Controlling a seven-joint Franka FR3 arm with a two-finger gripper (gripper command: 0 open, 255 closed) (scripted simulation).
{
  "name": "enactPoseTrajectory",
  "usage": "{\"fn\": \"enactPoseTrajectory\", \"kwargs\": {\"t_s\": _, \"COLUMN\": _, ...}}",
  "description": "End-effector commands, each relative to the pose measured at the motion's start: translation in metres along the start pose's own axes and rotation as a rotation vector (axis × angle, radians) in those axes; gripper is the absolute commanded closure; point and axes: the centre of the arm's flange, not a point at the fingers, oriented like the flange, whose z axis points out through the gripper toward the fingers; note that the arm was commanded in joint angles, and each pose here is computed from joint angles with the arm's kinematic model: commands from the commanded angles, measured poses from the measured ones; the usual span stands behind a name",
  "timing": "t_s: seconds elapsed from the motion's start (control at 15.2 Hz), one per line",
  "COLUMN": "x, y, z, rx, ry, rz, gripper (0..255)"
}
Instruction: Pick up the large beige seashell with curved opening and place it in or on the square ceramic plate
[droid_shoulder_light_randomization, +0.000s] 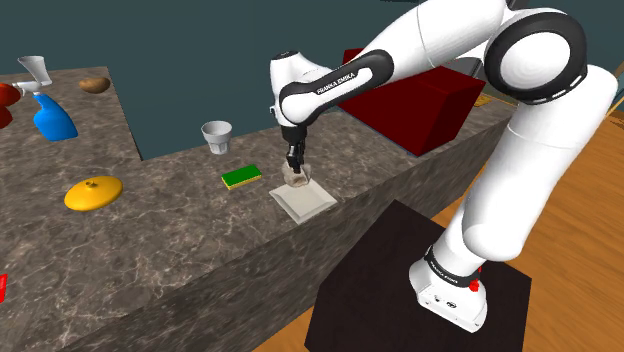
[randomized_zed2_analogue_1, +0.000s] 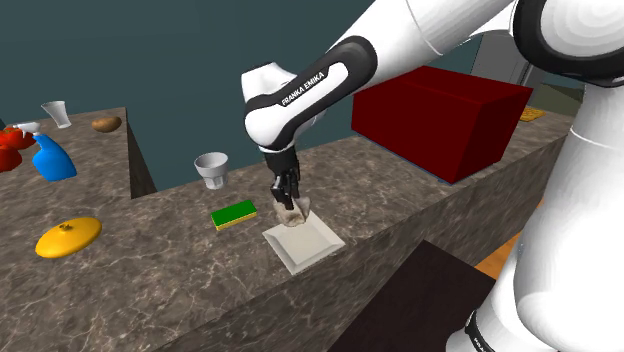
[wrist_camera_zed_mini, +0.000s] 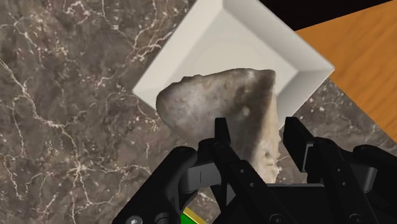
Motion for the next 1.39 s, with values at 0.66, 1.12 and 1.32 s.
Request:
{"fn": "enactPoseTrajectory", "kwargs": {"t_s": 0.66, "x": -0.076, "y": -0.004, "z": -0.009, "rx": 0.000, "ry": 0.000, "rz": 0.000, "gripper": 255}}
{"fn": "enactPoseTrajectory", "kwargs": {"t_s": 1.12, "x": -0.070, "y": -0.005, "z": 0.027, "rx": 0.000, "ry": 0.000, "rz": 0.000, "gripper": 255}}
{"fn": "enactPoseTrajectory", "kwargs": {"t_s": 1.32, "x": -0.068, "y": -0.005, "z": 0.043, "rx": 0.000, "ry": 0.000, "rz": 0.000, "gripper": 255}}
